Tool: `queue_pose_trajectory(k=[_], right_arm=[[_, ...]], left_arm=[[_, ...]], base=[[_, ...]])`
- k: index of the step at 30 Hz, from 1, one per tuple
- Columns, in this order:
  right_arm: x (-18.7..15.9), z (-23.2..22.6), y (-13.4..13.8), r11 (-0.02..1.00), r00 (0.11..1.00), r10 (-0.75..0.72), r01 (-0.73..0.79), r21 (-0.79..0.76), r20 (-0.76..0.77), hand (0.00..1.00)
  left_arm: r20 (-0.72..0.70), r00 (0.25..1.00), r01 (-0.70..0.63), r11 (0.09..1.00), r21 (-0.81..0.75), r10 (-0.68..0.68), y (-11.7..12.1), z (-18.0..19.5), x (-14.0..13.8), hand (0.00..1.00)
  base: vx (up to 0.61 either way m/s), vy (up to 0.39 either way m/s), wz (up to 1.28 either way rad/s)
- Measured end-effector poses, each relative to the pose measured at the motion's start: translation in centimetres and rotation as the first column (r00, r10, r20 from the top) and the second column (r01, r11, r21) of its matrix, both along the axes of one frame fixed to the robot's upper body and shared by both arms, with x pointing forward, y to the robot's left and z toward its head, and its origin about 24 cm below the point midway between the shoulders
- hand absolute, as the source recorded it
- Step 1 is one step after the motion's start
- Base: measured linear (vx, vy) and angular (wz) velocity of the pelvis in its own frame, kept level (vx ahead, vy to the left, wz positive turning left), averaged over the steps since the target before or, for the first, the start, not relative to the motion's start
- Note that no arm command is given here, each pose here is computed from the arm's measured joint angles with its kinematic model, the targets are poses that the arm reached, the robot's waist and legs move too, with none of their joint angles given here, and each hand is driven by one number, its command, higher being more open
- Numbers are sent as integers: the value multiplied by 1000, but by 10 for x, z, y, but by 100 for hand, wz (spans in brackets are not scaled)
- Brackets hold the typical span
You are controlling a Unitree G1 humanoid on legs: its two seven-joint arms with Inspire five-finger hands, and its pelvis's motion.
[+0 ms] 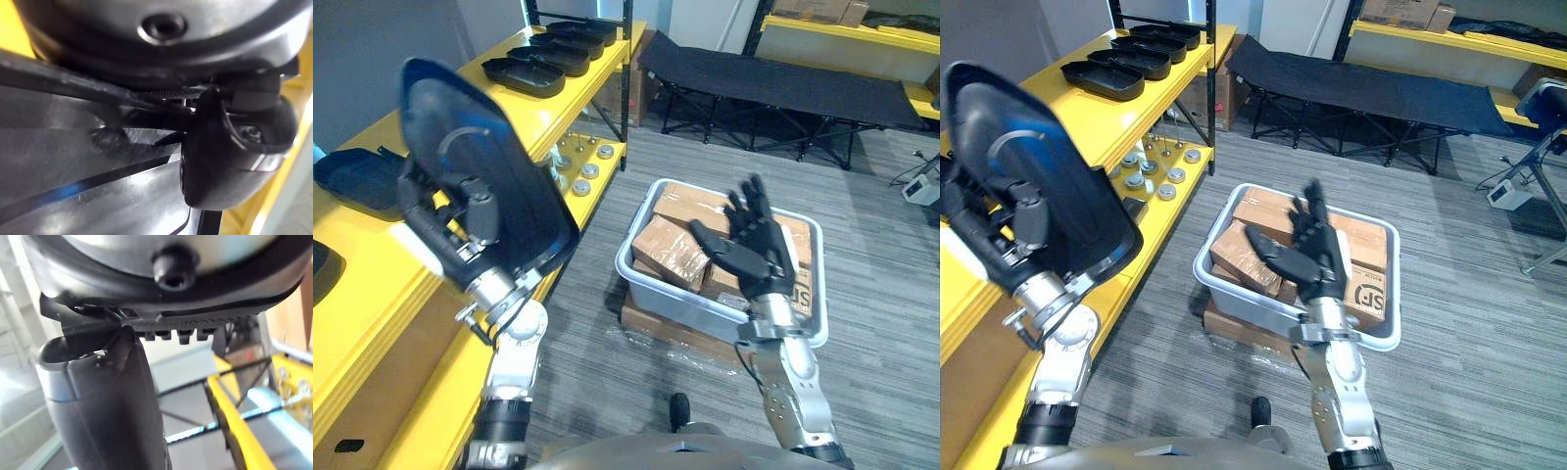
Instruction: Walk over and take three plastic housings, then place them on the shelf
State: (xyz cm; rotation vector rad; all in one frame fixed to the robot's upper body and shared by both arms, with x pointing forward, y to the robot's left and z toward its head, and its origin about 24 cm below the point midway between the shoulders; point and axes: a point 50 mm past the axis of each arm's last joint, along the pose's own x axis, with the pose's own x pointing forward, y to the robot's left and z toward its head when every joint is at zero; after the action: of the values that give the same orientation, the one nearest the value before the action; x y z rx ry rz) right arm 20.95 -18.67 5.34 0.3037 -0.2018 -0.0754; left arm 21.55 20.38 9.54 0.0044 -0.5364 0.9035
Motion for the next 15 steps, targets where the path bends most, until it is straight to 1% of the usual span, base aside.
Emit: queue_pose_trajectory(k=[3,6,11,13,15], right_arm=[[-4,-2,-12,998,998,-67,67,-5,-18,100],[-2,0,-12,998,998,-67,67,-3,-10,100],[9,6,7,1000,1000,-11,11,7,18,100],[20,14,16,999,999,-5,7,-35,47,100],[28,16,20,999,999,-8,10,-51,52,100]], left_arm=[[21,1000,-2,999,-46,3,5,2,-11,0],[53,997,50,998,-40,-48,4,11,-16,0],[107,984,139,990,20,-140,3,27,-28,0],[124,975,182,983,14,-182,7,29,-35,0],[109,977,181,983,17,-182,11,27,-39,0]], base=[[-28,3,13],[-62,-8,25],[-51,-31,48],[-6,-32,49],[5,-22,42]])
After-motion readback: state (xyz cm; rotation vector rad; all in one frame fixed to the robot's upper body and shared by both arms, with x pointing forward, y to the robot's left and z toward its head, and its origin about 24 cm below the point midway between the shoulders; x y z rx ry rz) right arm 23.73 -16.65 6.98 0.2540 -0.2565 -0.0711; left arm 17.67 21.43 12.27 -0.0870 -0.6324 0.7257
